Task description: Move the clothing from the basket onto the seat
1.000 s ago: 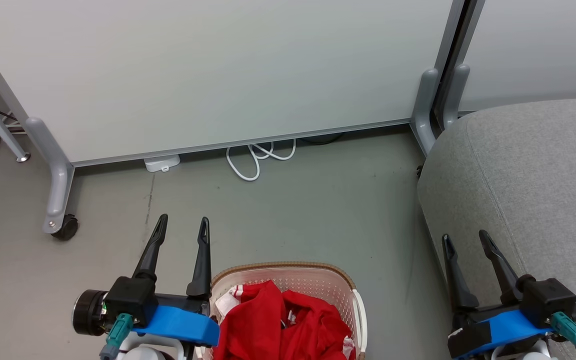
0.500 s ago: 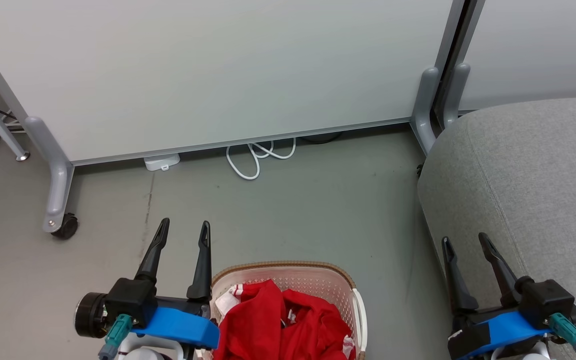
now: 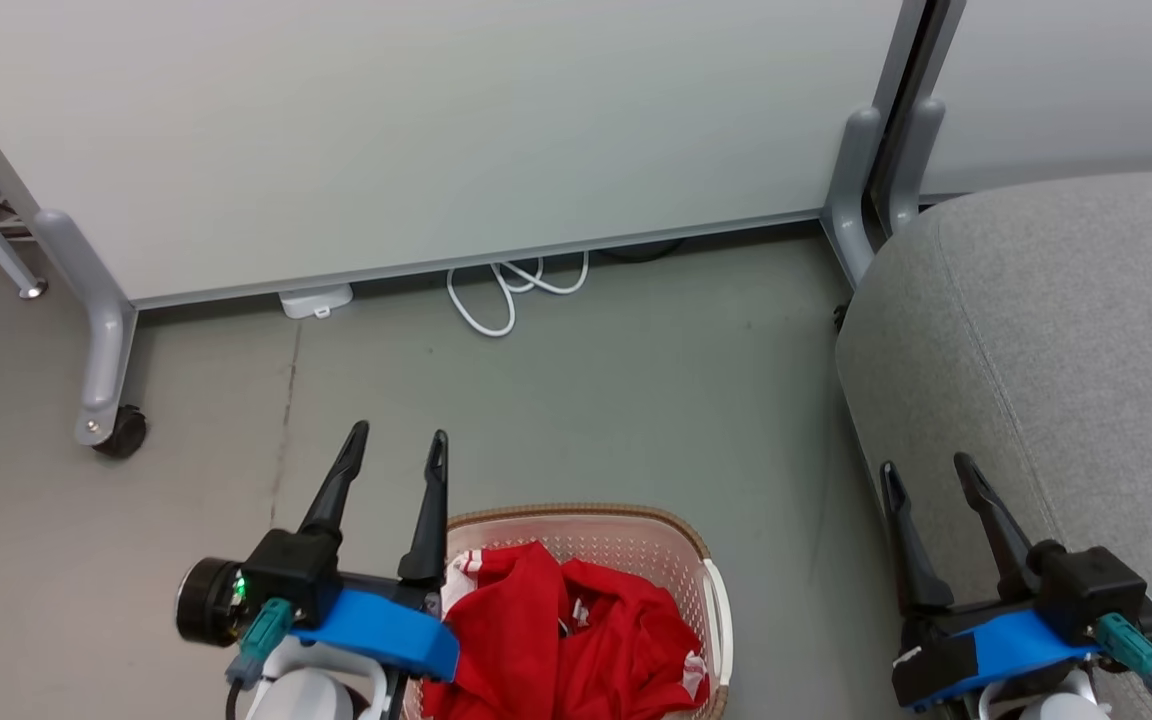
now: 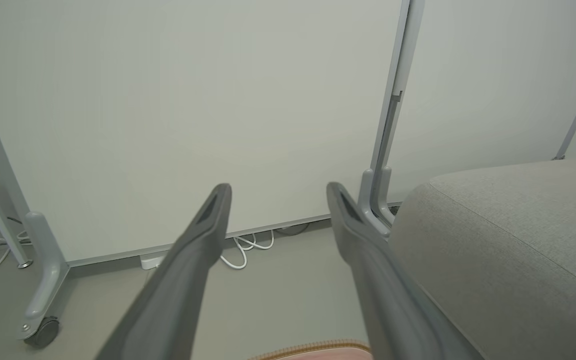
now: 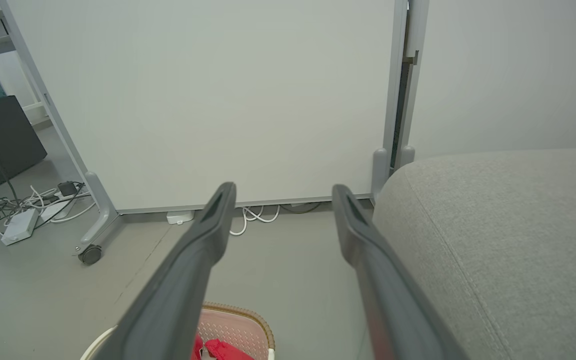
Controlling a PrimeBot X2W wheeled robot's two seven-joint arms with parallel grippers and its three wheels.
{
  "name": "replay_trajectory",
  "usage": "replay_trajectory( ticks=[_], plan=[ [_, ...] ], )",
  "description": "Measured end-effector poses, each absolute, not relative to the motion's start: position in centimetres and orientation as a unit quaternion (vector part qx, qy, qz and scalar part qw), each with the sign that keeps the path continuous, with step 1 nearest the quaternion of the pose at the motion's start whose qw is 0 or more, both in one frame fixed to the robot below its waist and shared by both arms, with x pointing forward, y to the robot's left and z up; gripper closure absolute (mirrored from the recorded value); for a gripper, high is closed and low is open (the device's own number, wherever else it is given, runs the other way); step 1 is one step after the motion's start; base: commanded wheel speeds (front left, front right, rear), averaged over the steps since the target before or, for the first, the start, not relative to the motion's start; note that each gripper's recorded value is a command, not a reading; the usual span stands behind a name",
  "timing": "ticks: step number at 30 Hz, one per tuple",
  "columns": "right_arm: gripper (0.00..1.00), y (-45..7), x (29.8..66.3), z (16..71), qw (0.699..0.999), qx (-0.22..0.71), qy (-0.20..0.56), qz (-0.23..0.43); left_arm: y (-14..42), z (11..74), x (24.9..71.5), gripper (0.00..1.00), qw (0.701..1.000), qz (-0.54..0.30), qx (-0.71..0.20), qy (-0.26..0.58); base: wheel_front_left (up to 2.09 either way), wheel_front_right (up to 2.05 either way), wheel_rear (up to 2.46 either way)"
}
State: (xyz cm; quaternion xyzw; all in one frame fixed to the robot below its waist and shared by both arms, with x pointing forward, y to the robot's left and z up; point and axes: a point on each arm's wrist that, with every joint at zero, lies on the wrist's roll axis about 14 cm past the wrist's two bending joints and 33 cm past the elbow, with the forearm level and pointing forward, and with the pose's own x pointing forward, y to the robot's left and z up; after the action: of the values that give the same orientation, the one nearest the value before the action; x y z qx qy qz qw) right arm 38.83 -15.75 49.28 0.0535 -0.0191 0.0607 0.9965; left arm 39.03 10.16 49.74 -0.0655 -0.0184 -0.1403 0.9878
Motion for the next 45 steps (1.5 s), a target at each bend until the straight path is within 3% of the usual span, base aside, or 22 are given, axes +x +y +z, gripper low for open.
replay_trajectory(
  ticks=[10,25,45],
  plan=[
    [0.00,-16.0,40.8,48.4,0.997,0.052,-0.010,0.057,6.7,45.6,42.3,0.00,0.978,-0.199,-0.037,0.046,0.00,0.00,0.00],
    [0.00,-18.4,45.6,44.7,0.998,0.043,0.022,0.027,3.2,33.7,46.2,0.00,0.934,-0.296,0.026,0.197,0.00,0.00,0.00],
    [0.00,-20.2,48.5,38.1,0.997,0.016,0.081,0.013,4.8,19.1,43.0,0.00,0.856,-0.321,0.072,0.399,0.00,0.00,0.00]
  ],
)
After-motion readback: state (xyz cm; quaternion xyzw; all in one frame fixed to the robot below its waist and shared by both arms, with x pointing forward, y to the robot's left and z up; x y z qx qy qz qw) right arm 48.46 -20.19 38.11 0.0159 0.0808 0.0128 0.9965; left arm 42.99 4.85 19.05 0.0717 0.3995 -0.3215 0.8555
